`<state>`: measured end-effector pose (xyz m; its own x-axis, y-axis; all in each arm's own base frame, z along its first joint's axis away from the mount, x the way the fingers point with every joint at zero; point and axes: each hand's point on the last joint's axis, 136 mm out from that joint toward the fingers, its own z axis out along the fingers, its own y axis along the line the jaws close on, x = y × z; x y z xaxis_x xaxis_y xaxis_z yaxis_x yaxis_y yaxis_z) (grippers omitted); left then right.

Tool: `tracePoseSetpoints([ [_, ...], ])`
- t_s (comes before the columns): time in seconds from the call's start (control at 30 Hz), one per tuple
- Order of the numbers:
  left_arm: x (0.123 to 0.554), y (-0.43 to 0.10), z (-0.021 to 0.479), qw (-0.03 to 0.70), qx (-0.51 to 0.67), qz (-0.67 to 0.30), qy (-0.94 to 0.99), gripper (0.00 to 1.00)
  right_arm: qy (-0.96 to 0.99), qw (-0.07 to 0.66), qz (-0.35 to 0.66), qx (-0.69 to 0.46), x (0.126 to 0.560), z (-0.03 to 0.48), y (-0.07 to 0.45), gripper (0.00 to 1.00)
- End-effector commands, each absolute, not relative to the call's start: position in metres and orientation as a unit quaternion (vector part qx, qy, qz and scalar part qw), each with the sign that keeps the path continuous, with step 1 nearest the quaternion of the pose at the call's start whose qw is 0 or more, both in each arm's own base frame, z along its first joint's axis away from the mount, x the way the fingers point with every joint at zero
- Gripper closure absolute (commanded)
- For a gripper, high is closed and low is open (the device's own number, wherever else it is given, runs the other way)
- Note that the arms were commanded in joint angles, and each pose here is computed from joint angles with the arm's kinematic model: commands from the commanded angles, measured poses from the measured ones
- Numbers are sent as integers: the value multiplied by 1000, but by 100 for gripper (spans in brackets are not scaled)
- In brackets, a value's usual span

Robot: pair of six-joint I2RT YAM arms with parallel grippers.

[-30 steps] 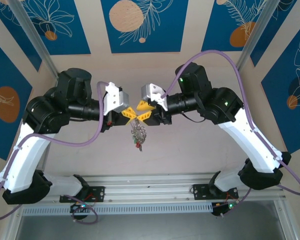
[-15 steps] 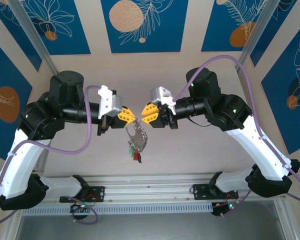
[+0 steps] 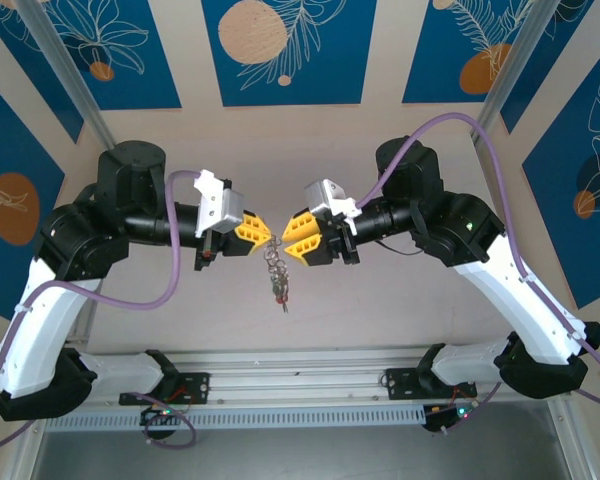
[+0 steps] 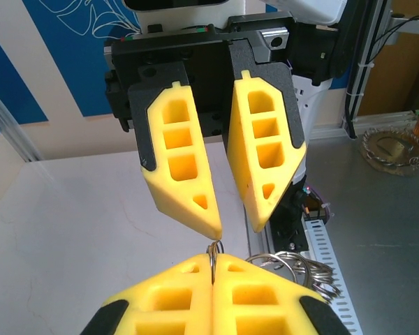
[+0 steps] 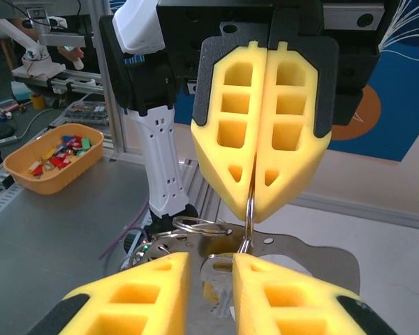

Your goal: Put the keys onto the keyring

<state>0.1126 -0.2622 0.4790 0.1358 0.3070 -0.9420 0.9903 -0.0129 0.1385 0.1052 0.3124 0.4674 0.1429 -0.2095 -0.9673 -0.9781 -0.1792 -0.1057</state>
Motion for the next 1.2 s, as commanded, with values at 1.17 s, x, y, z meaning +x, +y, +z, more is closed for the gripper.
tracePoseSetpoints([
  [1.17, 90, -259, 505, 479, 606, -412, 483, 100, 489, 401, 470, -615, 109, 452, 322, 99],
])
